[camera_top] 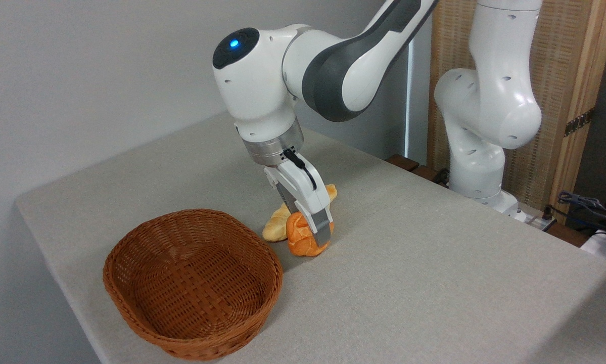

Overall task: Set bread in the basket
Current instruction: 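Close the gripper on the orange bread and lift it toward the basket, then lower the orange bread into the basket and release it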

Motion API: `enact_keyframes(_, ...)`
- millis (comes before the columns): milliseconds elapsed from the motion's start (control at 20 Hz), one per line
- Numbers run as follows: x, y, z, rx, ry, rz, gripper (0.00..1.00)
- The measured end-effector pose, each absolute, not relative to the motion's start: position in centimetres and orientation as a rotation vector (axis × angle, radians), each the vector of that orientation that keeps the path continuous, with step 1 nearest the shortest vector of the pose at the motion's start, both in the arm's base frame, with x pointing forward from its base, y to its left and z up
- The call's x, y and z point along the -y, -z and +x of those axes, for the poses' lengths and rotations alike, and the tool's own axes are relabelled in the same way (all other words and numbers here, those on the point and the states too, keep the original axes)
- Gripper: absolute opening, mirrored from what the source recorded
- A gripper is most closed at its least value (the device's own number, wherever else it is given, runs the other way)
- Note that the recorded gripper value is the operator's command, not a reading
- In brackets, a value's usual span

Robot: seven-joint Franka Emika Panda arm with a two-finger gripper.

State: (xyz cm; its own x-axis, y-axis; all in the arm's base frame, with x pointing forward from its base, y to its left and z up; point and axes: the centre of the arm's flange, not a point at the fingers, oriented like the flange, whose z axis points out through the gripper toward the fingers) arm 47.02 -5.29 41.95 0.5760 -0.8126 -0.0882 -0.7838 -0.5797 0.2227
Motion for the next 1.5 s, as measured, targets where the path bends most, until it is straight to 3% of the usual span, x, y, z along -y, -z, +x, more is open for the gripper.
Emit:
enact_keyframes(750,5.3,-42.7,47.5,1.355,0.234,2.657,0.38)
enact_keyframes(1100,4.0,-49.1,50.0,1.349,0.024,2.720,0.38)
enact_keyframes(1300,3.1,-51.7,51.0,1.336,-0.072,2.750,0.42)
enact_keyframes(1450,3.0,-52.5,51.9,1.340,-0.184,2.777,0.59)
enact_keyframes(1500,3.1,-52.7,52.3,1.343,-0.228,2.787,0.77)
